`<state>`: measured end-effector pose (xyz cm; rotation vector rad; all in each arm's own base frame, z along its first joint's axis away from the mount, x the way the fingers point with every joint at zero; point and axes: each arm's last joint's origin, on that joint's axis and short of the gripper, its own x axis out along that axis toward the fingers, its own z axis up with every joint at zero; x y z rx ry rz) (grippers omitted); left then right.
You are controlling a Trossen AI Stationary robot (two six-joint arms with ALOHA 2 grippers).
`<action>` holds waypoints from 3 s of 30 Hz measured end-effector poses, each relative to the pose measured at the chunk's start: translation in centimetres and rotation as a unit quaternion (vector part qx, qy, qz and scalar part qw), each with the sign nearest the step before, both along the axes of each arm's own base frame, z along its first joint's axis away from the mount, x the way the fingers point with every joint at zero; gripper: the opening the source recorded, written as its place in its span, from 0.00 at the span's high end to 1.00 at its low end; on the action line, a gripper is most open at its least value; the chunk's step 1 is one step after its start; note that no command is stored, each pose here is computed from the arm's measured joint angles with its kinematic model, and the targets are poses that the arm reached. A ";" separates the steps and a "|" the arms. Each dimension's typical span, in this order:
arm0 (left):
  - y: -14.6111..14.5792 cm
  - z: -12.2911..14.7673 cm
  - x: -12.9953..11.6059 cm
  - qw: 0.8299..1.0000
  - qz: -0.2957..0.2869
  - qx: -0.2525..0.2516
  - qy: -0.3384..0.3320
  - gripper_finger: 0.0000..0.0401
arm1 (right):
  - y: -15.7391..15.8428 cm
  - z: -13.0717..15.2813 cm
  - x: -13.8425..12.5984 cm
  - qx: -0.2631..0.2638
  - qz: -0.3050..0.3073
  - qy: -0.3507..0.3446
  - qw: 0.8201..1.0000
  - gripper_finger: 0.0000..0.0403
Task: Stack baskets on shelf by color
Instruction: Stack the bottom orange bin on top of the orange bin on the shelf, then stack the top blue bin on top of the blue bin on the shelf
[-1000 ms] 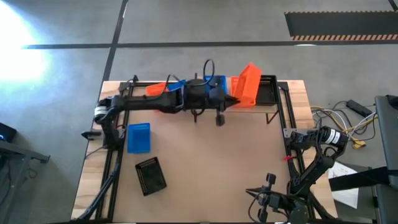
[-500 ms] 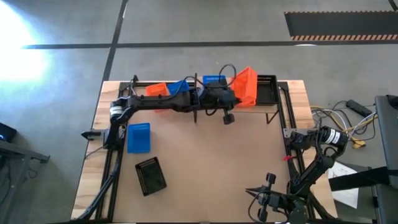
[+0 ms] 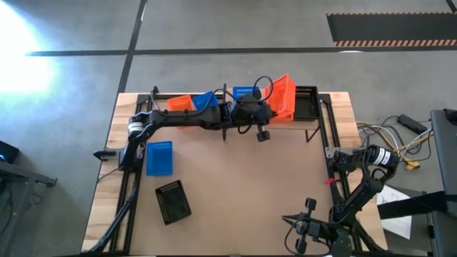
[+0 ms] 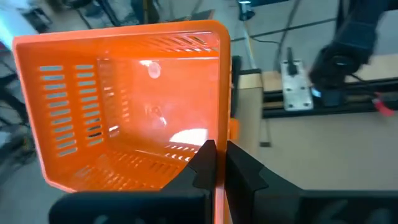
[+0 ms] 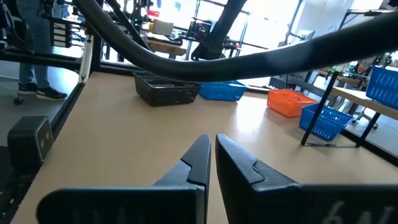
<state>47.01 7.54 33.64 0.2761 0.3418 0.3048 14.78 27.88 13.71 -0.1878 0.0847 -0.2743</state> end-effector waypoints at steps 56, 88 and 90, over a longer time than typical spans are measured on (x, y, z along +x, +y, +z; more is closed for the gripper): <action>-15.5 2.8 -14.8 0.965 -0.051 0.083 0.242 0.68 | -0.9 -1.2 -0.2 0.062 -0.011 -0.008 0.998 0.96; -19.2 -12.0 -26.2 0.925 0.131 -0.168 0.315 0.59 | -3.0 -1.5 2.9 0.019 -0.071 0.005 0.997 0.96; -16.8 -11.8 -25.1 0.922 0.151 -0.152 0.324 0.56 | -3.2 -1.5 3.2 0.019 -0.077 0.006 0.997 0.96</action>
